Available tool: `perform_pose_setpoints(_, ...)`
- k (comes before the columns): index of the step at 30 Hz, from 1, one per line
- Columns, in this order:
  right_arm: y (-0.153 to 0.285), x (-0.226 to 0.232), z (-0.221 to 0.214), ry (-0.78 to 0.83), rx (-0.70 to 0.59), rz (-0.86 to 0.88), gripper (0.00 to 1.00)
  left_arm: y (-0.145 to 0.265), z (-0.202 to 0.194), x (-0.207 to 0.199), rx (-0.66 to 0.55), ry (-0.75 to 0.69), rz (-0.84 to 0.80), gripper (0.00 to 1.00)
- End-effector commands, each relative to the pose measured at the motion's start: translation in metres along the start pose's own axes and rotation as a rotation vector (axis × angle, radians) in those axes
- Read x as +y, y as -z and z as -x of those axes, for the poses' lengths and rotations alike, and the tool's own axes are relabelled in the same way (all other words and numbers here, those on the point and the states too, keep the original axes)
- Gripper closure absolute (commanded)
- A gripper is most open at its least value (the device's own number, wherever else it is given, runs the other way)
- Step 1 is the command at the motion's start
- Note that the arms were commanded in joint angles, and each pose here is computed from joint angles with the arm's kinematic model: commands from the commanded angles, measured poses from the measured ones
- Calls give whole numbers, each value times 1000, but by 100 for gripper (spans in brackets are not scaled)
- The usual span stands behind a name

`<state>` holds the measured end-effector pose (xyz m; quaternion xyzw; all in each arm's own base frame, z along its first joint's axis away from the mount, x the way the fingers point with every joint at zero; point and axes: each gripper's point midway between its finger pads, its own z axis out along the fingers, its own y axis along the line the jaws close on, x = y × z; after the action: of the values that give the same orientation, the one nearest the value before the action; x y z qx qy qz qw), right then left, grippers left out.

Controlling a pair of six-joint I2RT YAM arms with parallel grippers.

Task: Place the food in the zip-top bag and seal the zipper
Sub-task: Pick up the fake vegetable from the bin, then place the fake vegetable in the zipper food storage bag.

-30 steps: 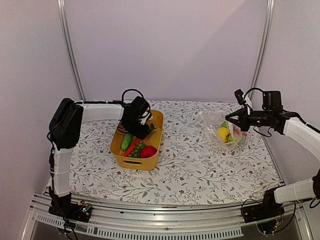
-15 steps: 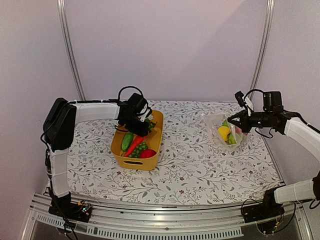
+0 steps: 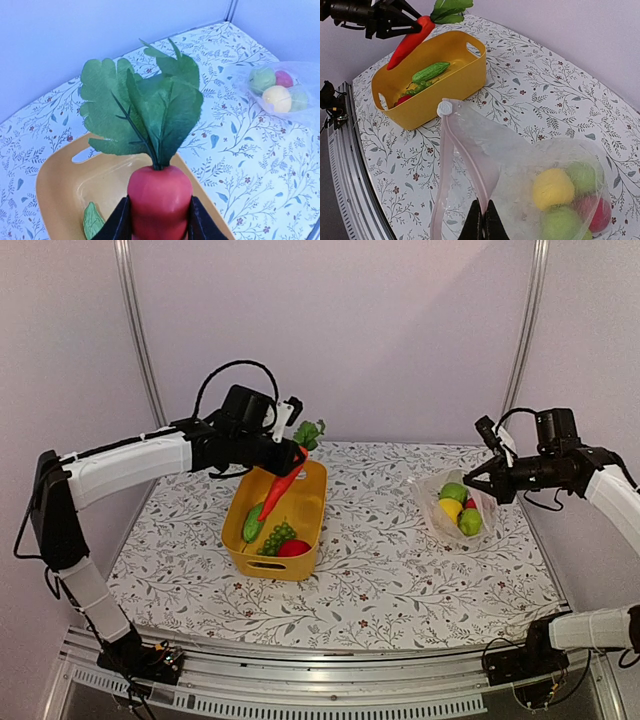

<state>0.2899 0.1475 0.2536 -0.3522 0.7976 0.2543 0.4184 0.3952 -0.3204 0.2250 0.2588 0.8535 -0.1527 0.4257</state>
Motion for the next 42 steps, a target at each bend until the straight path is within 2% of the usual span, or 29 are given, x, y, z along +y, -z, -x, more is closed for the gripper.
perform_pose_setpoints(1,8,22,17,29,5,86,100,37,39,-51,-190,-84,-65,96)
perform_pose_setpoints(7,9,45,31,22,-8,205,100,107,101,-114,-468,-106,-226,96)
perform_pose_setpoints(9,9,51,35,21,-22,238,100,138,124,-137,-628,-109,-316,97)
perform_pose_setpoints(13,10,61,44,11,-52,302,100,186,147,-174,-837,-143,-454,99)
perform_pose_setpoints(16,10,64,48,9,-72,326,100,204,158,-198,-921,-182,-525,100)
perform_pose_setpoints(22,10,68,65,-14,-103,401,100,214,155,-245,-1080,-252,-625,100)
perform_pose_setpoints(26,13,73,77,-35,-119,435,100,208,148,-274,-1151,-306,-635,100)
perform_pose_setpoints(31,14,76,80,-57,-115,444,100,196,144,-300,-1181,-326,-663,100)
perform_pose_setpoints(36,13,76,78,-77,-107,451,100,175,134,-309,-1168,-318,-674,100)
perform_pose_setpoints(42,13,77,79,-82,-109,452,100,146,121,-309,-1157,-368,-596,100)
